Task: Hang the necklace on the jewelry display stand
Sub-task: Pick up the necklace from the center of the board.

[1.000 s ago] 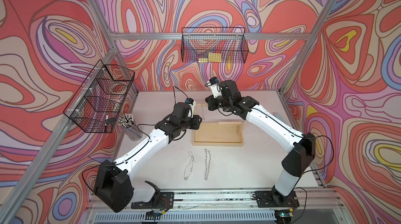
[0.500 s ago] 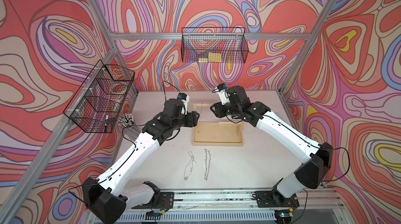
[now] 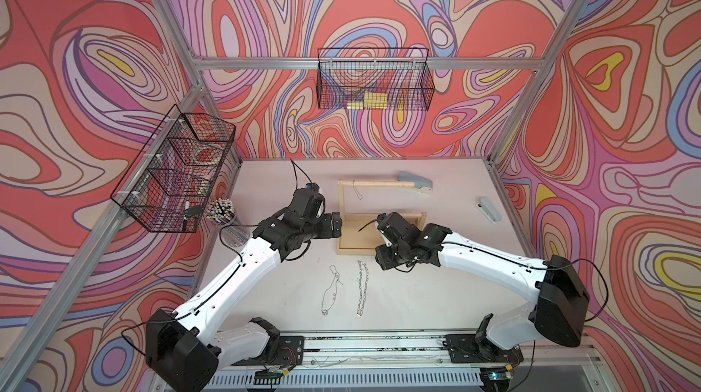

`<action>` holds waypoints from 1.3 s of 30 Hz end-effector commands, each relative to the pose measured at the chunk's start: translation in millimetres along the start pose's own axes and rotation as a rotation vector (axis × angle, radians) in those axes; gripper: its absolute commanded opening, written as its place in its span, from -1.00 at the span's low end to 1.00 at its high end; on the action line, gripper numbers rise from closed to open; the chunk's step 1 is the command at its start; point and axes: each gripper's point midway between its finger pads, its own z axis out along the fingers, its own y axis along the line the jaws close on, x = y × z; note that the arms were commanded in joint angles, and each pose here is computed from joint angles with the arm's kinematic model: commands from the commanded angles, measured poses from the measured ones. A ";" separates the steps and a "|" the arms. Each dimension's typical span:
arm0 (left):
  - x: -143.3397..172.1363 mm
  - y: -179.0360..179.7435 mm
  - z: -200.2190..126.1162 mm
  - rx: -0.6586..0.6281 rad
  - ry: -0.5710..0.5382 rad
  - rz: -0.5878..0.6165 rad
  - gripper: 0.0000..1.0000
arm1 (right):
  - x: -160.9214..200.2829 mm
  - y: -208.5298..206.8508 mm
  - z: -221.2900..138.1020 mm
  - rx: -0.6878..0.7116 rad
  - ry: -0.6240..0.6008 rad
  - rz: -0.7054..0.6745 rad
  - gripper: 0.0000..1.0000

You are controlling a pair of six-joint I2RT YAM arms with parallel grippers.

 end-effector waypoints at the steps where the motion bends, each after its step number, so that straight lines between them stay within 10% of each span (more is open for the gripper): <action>1: 2.2 14.3 -10.5 -0.058 -0.015 -0.023 0.87 | -3.9 12.6 12.4 -0.027 -0.018 0.071 0.05; 39: 2.1 28.6 -36.3 -0.047 -0.063 -0.047 0.83 | 27.0 18.4 111.2 0.080 0.168 0.035 -0.27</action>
